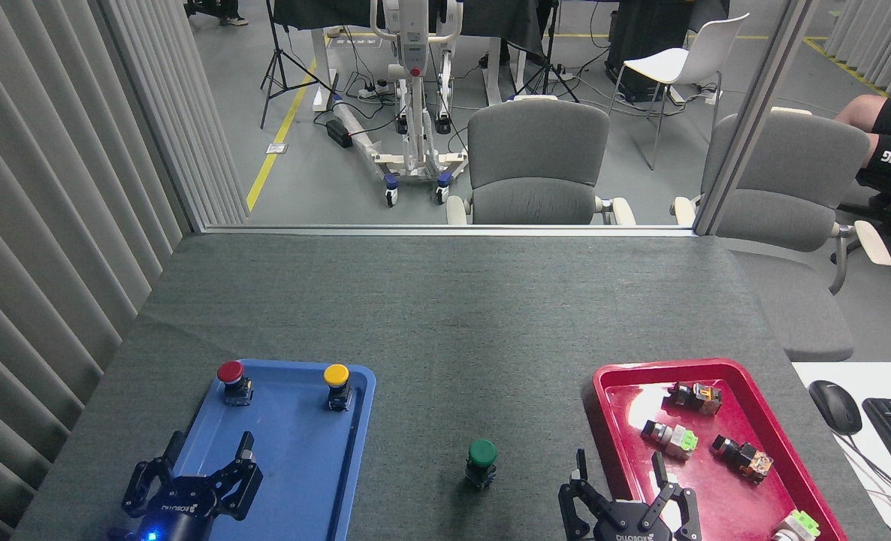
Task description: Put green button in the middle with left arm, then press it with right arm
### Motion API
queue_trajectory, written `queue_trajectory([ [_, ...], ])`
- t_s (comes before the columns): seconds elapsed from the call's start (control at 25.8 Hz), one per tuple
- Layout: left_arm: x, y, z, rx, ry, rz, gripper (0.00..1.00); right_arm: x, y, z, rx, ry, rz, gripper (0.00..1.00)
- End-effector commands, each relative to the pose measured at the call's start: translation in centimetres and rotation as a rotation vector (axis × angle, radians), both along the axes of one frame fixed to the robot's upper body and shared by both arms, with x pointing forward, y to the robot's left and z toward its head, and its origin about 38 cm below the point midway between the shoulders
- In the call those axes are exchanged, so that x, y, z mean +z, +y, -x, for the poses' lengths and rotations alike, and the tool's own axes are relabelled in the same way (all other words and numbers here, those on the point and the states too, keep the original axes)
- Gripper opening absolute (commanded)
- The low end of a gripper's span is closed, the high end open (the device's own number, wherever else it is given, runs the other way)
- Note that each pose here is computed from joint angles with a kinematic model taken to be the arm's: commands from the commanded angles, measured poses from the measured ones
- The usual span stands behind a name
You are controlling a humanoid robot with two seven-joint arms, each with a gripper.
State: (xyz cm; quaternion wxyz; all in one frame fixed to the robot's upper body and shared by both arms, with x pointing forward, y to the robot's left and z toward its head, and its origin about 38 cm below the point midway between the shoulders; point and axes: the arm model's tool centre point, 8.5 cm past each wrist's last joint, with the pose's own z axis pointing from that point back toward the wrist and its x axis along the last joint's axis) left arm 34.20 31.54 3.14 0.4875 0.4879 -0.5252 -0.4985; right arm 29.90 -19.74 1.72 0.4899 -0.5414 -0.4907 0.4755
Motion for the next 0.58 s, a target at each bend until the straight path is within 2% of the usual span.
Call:
queue_trajectory([
  [0.0,-0.32,-0.14,0.04,0.002,0.008,0.007,1.00,0.03,-0.59,0.03,-0.012,0.004,0.003,1.00],
  [0.54,-0.80,-0.44,0.12,-0.018,0.018,0.014,1.00,-0.03,-1.08,0.07,-0.025,0.006,-0.003,1.00],
])
